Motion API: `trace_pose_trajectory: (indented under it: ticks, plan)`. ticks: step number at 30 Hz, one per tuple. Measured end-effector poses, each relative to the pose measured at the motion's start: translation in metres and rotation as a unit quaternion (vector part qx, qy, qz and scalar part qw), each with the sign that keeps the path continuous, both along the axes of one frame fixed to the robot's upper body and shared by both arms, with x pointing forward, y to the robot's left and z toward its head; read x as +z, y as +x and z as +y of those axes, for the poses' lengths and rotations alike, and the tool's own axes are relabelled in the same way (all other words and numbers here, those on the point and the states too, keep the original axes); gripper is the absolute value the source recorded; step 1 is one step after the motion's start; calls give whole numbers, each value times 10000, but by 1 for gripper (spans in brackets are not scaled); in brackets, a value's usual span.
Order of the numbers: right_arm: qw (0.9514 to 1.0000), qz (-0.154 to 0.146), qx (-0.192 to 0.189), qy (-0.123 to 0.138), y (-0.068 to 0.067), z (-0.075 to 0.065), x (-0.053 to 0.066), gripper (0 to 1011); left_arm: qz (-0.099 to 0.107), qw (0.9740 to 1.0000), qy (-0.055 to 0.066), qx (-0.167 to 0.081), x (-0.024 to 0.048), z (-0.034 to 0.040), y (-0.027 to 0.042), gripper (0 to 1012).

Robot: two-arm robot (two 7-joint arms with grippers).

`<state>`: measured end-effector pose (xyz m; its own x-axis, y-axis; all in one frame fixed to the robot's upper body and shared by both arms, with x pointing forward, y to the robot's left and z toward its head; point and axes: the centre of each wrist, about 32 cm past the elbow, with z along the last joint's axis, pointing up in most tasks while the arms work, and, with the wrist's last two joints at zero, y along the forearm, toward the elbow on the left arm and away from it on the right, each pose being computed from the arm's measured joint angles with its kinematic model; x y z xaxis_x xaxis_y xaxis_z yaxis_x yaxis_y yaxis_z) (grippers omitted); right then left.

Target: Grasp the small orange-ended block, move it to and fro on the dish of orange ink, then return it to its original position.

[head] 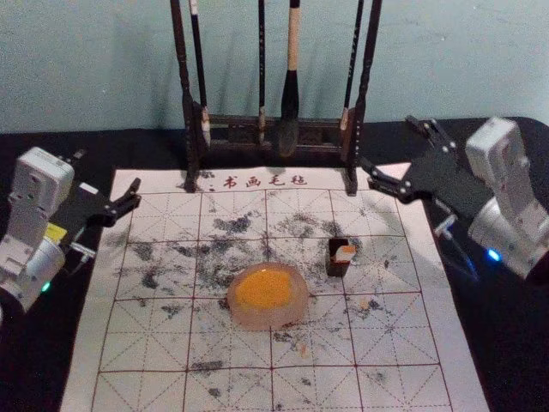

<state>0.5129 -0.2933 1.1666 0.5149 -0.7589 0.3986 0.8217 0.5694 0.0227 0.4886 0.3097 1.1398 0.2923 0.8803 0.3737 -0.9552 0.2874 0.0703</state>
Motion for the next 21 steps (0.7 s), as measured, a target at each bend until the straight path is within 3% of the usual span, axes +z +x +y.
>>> trace_pose_trajectory:
  ticks: [6,12,21]
  plan:
    - [9975,-52,-638,287,-240,127,-374,1000,0,10000,0,0,0,0,0,1001]
    - [9915,225,-1133,598,-361,215,-649,1000,0,10000,0,0,0,0,0,1001]
    - [9863,437,-1381,787,-396,231,-778,1000,0,10000,0,0,0,0,0,1001]
